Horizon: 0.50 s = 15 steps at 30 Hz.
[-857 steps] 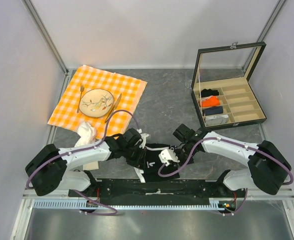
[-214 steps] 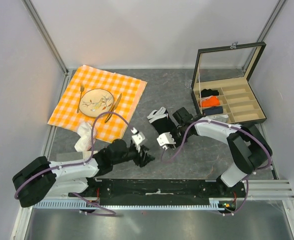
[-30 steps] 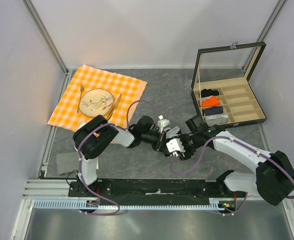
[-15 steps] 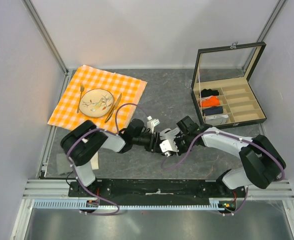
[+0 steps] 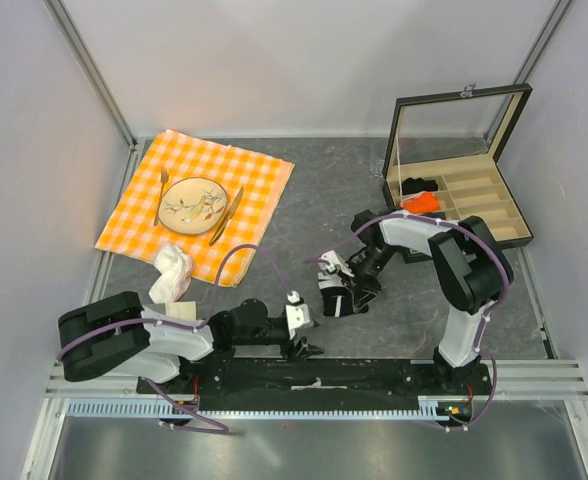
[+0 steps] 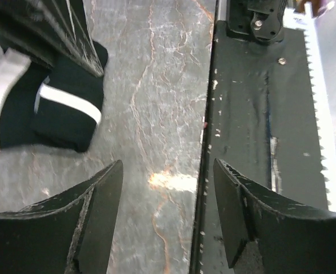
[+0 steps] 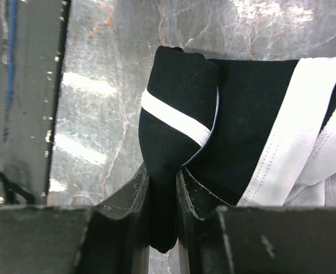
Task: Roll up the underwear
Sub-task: Roll the underwear to the center of the board.
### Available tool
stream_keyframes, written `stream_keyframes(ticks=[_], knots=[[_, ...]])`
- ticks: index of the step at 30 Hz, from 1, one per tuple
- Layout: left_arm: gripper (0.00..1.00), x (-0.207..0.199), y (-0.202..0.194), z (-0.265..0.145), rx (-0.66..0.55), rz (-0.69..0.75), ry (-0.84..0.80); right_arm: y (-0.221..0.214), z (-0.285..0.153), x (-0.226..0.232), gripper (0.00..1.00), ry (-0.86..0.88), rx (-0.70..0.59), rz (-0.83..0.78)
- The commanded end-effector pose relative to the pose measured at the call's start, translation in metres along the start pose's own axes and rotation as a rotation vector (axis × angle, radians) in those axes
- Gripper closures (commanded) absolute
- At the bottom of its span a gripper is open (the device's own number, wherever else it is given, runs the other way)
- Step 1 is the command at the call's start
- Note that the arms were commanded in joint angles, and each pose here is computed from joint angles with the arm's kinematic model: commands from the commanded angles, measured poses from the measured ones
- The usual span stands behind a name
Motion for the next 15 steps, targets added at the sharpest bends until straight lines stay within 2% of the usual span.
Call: stream_keyframes(ticks=[1, 3, 5, 6, 8, 15], knots=[[0.28, 0.015, 0.031, 0.017, -0.033, 0.383, 0.151, -0.003, 0.005, 0.02, 0.81, 0.169, -0.056, 0.134], [0.28, 0.015, 0.042, 0.029, -0.027, 0.458, 0.164, -0.007, 0.008, 0.018, 0.81, 0.182, -0.047, 0.154], [0.27, 0.019, 0.032, 0.038, 0.044, 0.494, 0.164, -0.009, 0.01, 0.017, 0.81, 0.188, -0.045, 0.167], [0.27, 0.019, 0.039, 0.046, 0.047, 0.535, 0.165, -0.008, 0.01, 0.018, 0.8, 0.19, -0.046, 0.168], [0.27, 0.022, 0.028, 0.056, 0.106, 0.557, 0.159, -0.009, 0.01, 0.018, 0.8, 0.192, -0.047, 0.172], [0.27, 0.027, 0.013, 0.077, 0.195, 0.615, 0.148, -0.012, 0.01, 0.016, 0.79, 0.191, -0.05, 0.183]])
Point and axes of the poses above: each gripper's point midway between its finger pads, its own z axis out along the fingers, its own x axis along the line the jaws close on, y = z × x, the point moved 5 cm from there along -z, back along the fingers, and after that the axes turned 7 degrees about -z, right-handed, at the moved point
